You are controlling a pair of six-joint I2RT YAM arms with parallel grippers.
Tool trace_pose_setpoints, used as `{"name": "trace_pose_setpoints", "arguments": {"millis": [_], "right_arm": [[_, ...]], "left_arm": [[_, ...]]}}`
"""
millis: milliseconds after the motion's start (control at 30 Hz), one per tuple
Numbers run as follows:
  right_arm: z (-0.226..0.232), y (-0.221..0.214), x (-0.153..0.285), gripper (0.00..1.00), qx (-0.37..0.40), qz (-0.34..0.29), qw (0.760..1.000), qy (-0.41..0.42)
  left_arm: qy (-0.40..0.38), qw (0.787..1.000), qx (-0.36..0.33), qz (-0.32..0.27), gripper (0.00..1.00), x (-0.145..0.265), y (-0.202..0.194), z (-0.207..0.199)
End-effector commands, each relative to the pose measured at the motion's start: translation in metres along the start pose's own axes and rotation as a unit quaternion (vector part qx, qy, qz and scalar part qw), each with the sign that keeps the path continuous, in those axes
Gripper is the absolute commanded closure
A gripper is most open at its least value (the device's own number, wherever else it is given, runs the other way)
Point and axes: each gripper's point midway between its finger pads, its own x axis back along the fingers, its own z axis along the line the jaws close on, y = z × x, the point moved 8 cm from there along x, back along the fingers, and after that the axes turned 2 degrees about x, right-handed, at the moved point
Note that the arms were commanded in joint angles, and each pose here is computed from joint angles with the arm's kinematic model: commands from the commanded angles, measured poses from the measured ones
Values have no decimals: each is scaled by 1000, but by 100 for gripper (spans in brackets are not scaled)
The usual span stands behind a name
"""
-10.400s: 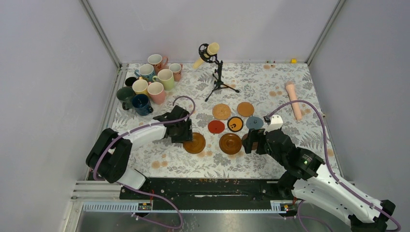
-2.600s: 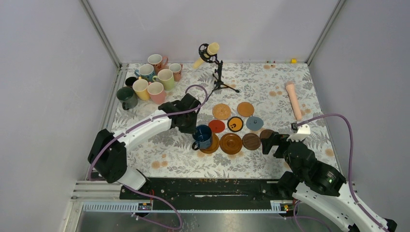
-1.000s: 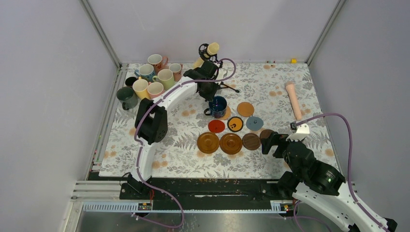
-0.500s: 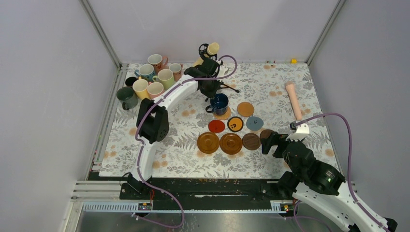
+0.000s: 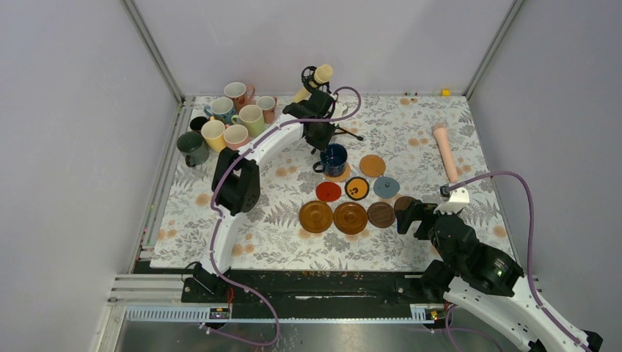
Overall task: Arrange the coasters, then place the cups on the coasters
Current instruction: Place the cup on the coaster.
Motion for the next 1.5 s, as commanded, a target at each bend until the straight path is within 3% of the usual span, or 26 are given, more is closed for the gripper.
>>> {"name": "trace_pose_setpoints", "arguments": {"millis": [0,333,433,633,800,900,1200,1467], "right_arm": [[-2,6,1,1,-2,-16,1000,-10],[-2,7,1,1,3,-14,1000,-12],[-2,7,1,1,4,-14,1000,-13],[-1,7,2,1,3,-15,1000,-9],[-1,7,2,1,0,-15,1000,-6],[-1,7,2,1,-2,-16,1000,-4],[-2,8,6,1,-12,-24,1000,8],[-1,7,5,1,-11,-23,1000,8]], "left_arm": [[-11,998,-9,-58,96,18,28,-5],[-10,998,-4,-67,58,26,31,-5],[-3,996,-3,-85,53,43,37,-7],[54,988,15,-146,52,104,49,0],[147,957,99,-230,47,162,42,32],[205,933,158,-249,46,180,29,64],[290,892,296,-180,50,169,-29,163],[318,855,380,-157,65,159,-53,200]]}}
